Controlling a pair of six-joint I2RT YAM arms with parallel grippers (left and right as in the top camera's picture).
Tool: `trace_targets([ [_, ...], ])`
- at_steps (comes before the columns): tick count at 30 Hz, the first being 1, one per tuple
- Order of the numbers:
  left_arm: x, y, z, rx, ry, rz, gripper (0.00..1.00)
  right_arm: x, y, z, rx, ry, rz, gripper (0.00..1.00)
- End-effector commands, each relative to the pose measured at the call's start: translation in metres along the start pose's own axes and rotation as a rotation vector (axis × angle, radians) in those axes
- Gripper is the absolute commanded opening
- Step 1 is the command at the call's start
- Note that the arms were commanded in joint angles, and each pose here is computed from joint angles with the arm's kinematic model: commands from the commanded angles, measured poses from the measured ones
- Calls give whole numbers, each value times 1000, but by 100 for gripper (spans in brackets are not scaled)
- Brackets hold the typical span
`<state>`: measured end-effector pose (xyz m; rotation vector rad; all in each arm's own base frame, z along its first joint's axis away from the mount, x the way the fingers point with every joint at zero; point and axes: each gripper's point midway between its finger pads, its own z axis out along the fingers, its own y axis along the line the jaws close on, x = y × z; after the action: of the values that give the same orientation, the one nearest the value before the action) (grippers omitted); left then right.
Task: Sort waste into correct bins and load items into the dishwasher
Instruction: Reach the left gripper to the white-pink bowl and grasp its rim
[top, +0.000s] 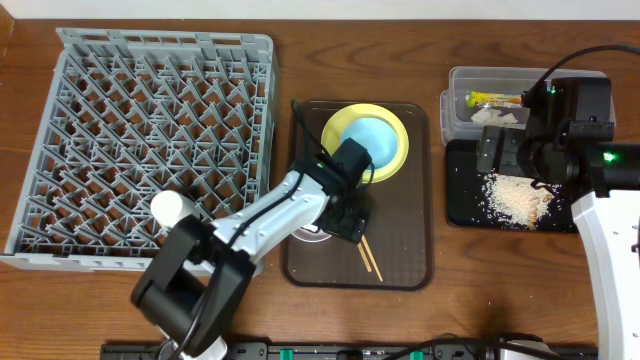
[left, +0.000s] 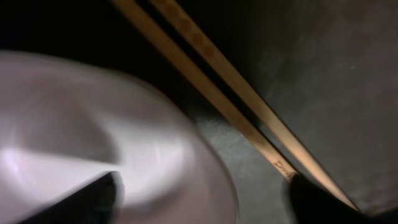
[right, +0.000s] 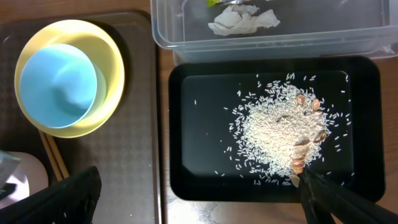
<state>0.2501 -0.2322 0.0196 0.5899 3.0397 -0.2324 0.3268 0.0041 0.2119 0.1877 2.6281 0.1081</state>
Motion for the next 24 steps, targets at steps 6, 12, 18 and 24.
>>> trace_targets([
  [6, -8, 15, 2, -104, -34, 5, 43, -4, -4, -6, 16, -15, 20, 99],
  [12, -11, 11, 8, -109, -48, 22, 42, -4, -4, -6, 16, -13, 20, 99],
  [18, -10, 18, 11, -242, -72, 74, 37, -4, -4, -6, 16, -13, 20, 99],
  [24, -9, 11, 10, -289, -94, 121, 15, -4, -4, -6, 16, -13, 20, 99],
])
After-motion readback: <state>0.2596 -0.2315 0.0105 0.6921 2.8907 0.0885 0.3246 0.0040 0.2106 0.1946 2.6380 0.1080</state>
